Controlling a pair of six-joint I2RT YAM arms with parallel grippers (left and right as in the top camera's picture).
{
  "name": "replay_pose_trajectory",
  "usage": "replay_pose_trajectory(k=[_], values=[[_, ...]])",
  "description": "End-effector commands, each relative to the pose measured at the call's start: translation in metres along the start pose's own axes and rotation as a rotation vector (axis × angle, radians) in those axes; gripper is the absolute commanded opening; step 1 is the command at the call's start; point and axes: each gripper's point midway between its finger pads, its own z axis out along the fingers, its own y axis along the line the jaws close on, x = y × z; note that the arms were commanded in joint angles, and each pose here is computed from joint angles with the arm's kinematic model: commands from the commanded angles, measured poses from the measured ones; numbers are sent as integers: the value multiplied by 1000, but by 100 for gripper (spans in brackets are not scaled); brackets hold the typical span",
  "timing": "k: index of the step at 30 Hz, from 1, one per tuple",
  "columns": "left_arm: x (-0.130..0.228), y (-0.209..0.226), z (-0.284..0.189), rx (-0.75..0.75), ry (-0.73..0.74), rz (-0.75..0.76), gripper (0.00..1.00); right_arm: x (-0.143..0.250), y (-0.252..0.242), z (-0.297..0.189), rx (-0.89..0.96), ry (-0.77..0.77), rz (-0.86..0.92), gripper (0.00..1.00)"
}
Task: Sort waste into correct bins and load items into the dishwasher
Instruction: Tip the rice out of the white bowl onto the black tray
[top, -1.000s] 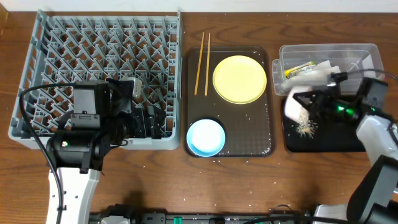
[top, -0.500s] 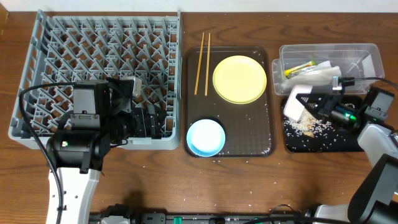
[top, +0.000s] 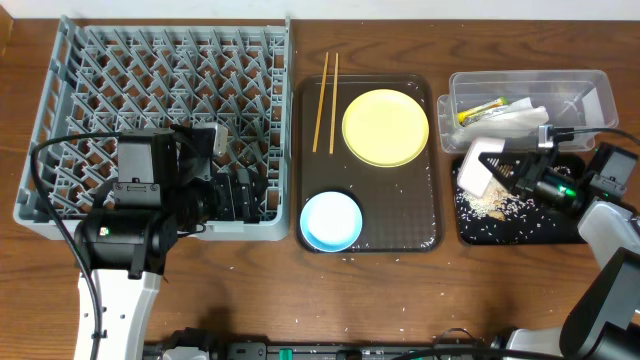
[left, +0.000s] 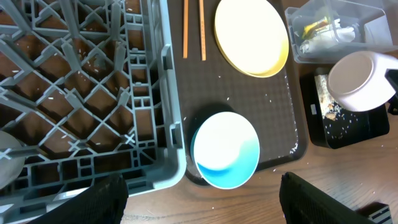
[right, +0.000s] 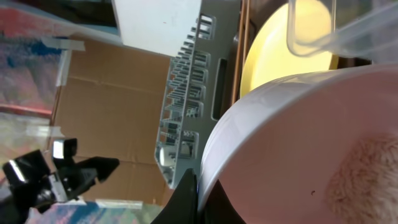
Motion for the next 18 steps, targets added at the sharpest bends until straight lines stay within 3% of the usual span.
replay_pose_trajectory(k=[1,6,11,13,17,18], values=[[-5,-2,-4,-5,-17,26,79,2,29,-5,-154,38,-27,1],[-5,-2,-4,-5,-16,25,80,0,24,-4,-121,25,-44,1],[-4,-2,-4,-6,-13,24,80,4,-25,-5,140,-36,198,1],[-4,-2,-4,-5,-13,24,80,6,-7,-3,37,-3,82,1],[-4,-2,-4,-5,-13,24,80,7,-19,-6,101,-20,171,1],[-4,-2,-4,-6,-13,24,80,6,1,-4,-7,4,22,1]])
